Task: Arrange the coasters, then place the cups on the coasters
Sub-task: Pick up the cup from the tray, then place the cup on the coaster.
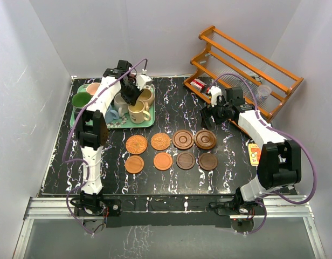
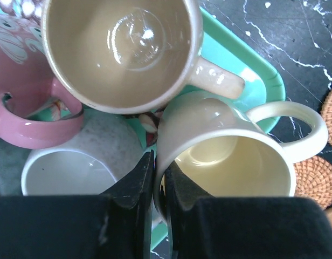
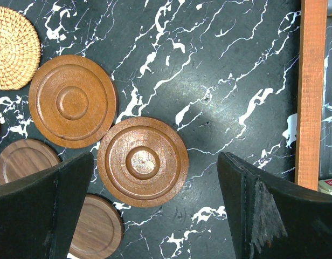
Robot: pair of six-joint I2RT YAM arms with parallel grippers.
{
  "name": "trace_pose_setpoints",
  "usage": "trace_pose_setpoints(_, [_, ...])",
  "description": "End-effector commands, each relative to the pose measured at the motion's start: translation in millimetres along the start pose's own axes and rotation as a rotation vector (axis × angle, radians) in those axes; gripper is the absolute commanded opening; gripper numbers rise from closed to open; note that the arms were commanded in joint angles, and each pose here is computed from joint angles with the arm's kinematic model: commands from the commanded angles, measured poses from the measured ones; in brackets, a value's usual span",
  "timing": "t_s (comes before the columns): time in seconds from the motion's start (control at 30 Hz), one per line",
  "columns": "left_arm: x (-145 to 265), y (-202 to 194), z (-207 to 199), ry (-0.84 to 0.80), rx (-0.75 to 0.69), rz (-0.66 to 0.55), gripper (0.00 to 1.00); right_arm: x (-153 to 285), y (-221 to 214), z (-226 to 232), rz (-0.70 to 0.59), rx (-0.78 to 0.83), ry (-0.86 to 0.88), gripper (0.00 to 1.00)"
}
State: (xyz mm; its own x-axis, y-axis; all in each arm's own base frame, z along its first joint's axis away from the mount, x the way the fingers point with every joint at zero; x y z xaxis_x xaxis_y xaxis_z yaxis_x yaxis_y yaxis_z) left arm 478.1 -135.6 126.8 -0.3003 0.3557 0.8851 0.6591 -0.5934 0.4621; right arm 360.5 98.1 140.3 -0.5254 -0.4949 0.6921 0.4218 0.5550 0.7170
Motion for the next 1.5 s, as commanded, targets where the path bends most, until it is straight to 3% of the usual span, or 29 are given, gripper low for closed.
trace_pose_setpoints(0.0, [69,26,-28,0.02,-0.039,-0.097,0.0,9,25,-11,-0.065,0.033,-0.034,0.98])
trace_pose_setpoints(0.2, [88,46,-75,0.032,-0.042,-0.179,0.0,16,35,-5,-0.11,0.045,-0.012,0.98])
trace_pose_setpoints(0.47, [84,87,-139,-0.031,0.046,-0.259,0.0,37,66,38,-0.305,0.129,0.163,0.86])
trace_pose_setpoints(0.83, [62,119,-203,-0.078,0.048,-0.284,0.0,35,75,75,-0.352,0.241,0.187,0.9])
trace_pose_setpoints(1.23, [47,115,-231,-0.135,0.059,-0.248,0.0,26,76,65,-0.336,0.258,0.104,0.5])
trace_pose_setpoints(1.47, [44,113,-239,-0.162,0.064,-0.237,0.0,21,71,63,-0.312,0.264,0.097,0.43])
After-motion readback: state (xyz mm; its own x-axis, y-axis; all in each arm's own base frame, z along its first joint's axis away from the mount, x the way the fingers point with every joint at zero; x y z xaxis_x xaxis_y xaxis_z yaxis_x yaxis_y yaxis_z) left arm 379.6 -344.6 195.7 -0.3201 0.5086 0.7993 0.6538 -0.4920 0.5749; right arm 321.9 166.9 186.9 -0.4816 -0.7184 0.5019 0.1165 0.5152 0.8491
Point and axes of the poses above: each gripper's point midway between its finger pads, its own x axis back along the fingers, its own z axis along the line the jaws close on, y = z × x, the point moved 2 cm from there along x, back along the fingers, and after that the axes turned 13 degrees about x, right-handed, at the moved point
